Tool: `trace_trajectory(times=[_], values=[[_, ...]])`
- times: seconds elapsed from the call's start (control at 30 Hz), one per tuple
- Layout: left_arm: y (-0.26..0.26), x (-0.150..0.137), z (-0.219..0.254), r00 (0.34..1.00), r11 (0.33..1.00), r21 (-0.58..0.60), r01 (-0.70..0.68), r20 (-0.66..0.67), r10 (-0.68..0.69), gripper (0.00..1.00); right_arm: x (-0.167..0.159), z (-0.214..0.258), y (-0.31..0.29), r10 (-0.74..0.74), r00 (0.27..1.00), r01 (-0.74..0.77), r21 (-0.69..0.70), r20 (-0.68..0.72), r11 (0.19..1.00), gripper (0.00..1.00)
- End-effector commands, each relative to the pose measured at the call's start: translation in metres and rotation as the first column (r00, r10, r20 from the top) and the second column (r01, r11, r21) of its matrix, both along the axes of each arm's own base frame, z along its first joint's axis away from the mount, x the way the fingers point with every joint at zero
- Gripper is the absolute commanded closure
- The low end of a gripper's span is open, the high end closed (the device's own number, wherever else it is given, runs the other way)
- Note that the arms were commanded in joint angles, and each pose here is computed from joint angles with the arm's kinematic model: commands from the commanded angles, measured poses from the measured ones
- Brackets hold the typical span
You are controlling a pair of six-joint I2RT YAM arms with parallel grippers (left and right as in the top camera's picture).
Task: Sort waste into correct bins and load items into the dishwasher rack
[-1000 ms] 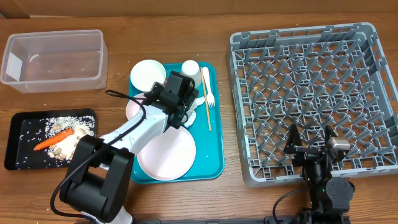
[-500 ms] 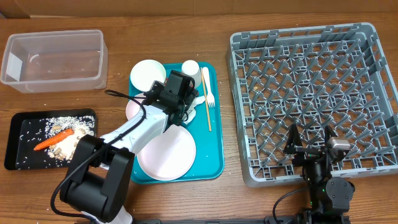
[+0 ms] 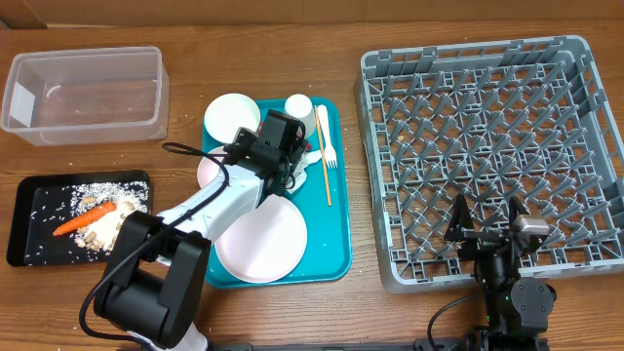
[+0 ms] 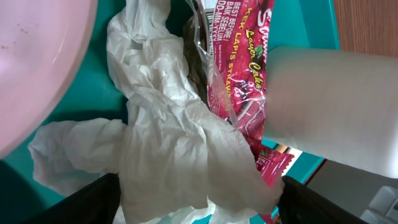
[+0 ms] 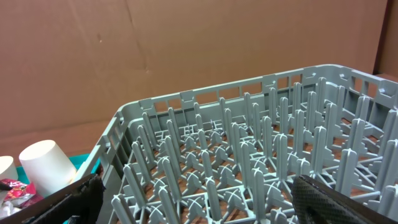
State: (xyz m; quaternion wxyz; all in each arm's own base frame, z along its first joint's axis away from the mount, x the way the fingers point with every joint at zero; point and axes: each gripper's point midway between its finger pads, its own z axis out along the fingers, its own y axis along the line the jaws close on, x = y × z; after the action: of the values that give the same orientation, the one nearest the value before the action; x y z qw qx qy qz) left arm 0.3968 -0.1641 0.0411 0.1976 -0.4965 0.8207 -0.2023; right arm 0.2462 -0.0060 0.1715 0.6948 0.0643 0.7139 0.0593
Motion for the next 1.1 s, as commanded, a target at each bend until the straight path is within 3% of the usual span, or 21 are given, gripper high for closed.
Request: trace_trajectory(times=[0.0,0.8,1.0,1.07], values=[[0.006,0.004,-0.005,0.999,0.999,0.030,-0.034,0.006,0.034,0.18,0.000,-0.001,0.001,0.002,1.000,-0.002,-0.007,0.005,1.000,0.00],[-0.001,0.006,-0.027,0.999,0.999,0.006,-0.035,-0.025,0.036,0.21,0.000,-0.001,0.001,0.002,1.000,-0.002,-0.007,0.005,1.000,0.00],[-0.002,0.007,-0.026,1.000,0.999,0.031,0.020,-0.013,-0.020,0.43,0.000,-0.001,0.001,0.002,1.000,-0.002,-0.007,0.005,1.000,0.00],[-0.004,0.005,-0.026,0.999,0.999,0.027,0.038,-0.018,-0.038,0.57,0.000,-0.001,0.001,0.002,1.000,-0.002,-0.007,0.005,1.000,0.00]])
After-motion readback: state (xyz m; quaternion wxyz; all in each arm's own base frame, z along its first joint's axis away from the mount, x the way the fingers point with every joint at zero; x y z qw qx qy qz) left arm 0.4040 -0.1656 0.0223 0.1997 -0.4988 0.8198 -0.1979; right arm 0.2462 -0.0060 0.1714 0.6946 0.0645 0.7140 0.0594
